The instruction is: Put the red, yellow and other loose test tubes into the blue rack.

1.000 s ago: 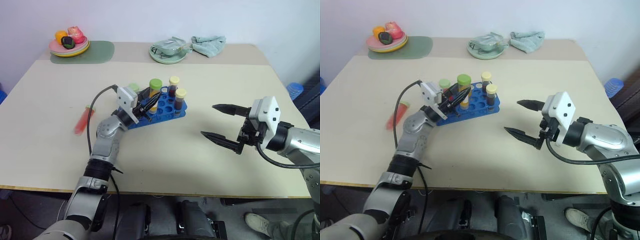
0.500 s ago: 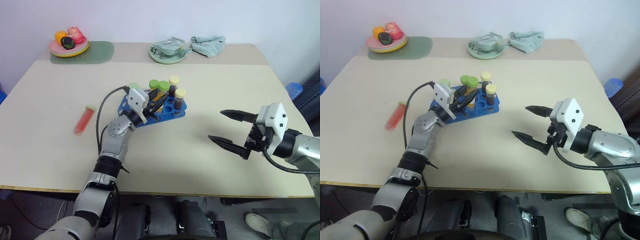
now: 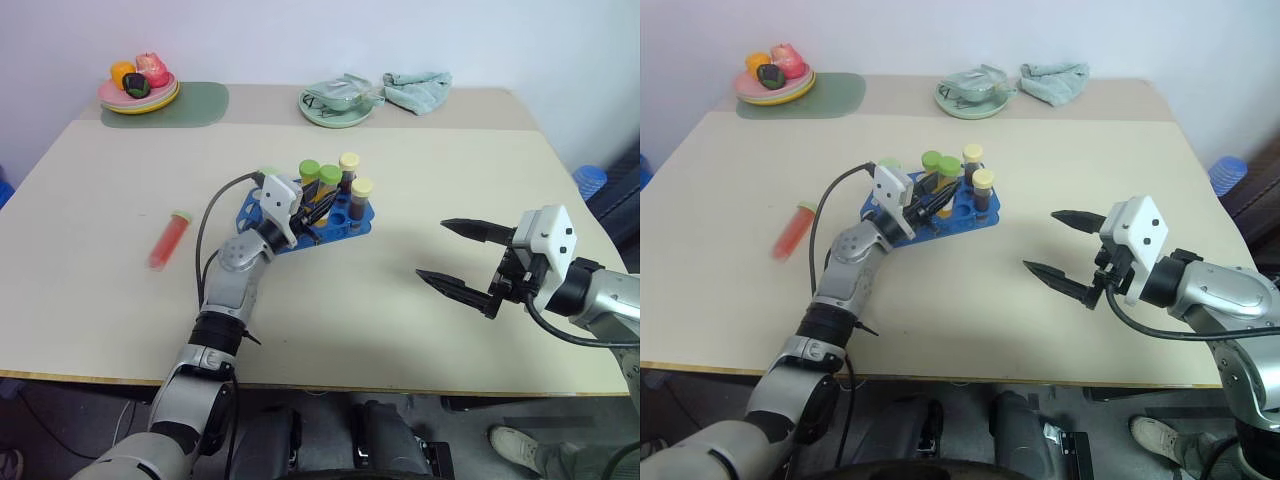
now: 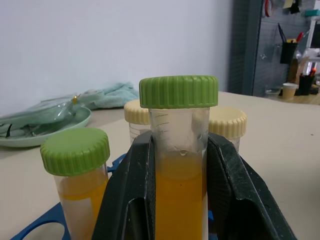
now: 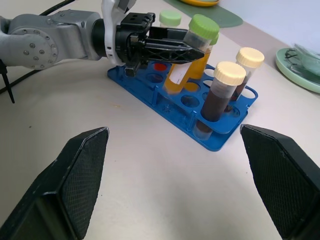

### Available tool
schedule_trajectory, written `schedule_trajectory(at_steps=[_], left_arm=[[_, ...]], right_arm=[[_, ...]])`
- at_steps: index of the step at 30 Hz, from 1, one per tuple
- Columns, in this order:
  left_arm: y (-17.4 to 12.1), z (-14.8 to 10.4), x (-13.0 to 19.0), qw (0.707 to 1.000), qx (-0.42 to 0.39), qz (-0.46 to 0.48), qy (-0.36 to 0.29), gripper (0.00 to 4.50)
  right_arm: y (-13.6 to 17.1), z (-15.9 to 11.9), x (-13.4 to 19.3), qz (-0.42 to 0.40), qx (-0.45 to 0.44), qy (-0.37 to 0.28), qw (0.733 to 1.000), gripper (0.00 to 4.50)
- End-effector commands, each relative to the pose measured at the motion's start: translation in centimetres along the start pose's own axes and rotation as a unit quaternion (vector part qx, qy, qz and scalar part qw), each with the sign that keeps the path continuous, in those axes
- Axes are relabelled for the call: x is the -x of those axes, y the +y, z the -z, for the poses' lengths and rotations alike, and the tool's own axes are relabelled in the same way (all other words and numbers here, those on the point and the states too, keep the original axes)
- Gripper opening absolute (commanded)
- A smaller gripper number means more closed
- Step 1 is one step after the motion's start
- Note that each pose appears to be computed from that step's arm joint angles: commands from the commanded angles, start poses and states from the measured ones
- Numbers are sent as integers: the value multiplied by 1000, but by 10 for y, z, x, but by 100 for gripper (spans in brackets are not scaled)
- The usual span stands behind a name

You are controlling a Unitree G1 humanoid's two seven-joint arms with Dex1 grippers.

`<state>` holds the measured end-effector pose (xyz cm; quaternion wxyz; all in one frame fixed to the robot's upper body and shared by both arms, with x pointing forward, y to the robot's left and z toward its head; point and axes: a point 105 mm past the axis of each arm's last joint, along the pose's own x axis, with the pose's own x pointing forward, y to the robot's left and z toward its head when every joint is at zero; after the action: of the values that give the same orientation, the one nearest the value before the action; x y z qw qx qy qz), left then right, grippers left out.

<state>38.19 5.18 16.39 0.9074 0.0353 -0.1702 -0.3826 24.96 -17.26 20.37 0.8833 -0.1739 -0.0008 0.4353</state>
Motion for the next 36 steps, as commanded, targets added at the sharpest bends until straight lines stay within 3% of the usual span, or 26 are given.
schedule_trajectory(at_steps=[1,3,4,6,8,13,21,23,29,32,36], left_arm=[[-3,-2,2,1000,-5,8,-13,77],[-2,3,4,1000,3,8,-15,77],[-2,7,6,1000,6,7,-13,182],[-2,11,10,1000,5,2,-22,269],[0,-1,13,998,16,1,-66,366],[23,-26,28,994,29,-25,-107,366],[108,-94,70,970,88,-176,-144,366],[131,-106,82,964,80,-225,-118,366],[181,-94,125,927,31,-343,151,366],[181,-82,139,892,46,-320,315,366],[178,-79,147,864,72,-275,417,366]], right_arm=[[1,-15,2,3,29,-17,999,433],[1,-17,1,3,30,-19,999,433],[1,-17,1,3,30,-20,999,433],[1,-19,0,3,31,-21,999,433],[0,-20,-1,4,32,-21,999,433],[-2,-21,-3,4,31,-23,999,433],[-3,-16,-12,-6,23,-31,999,433],[-1,-16,-15,-13,21,-36,999,433],[0,-16,-23,-30,24,-44,998,433],[0,-15,-25,-34,28,-45,998,433],[0,-15,-27,-35,31,-49,998,433]])
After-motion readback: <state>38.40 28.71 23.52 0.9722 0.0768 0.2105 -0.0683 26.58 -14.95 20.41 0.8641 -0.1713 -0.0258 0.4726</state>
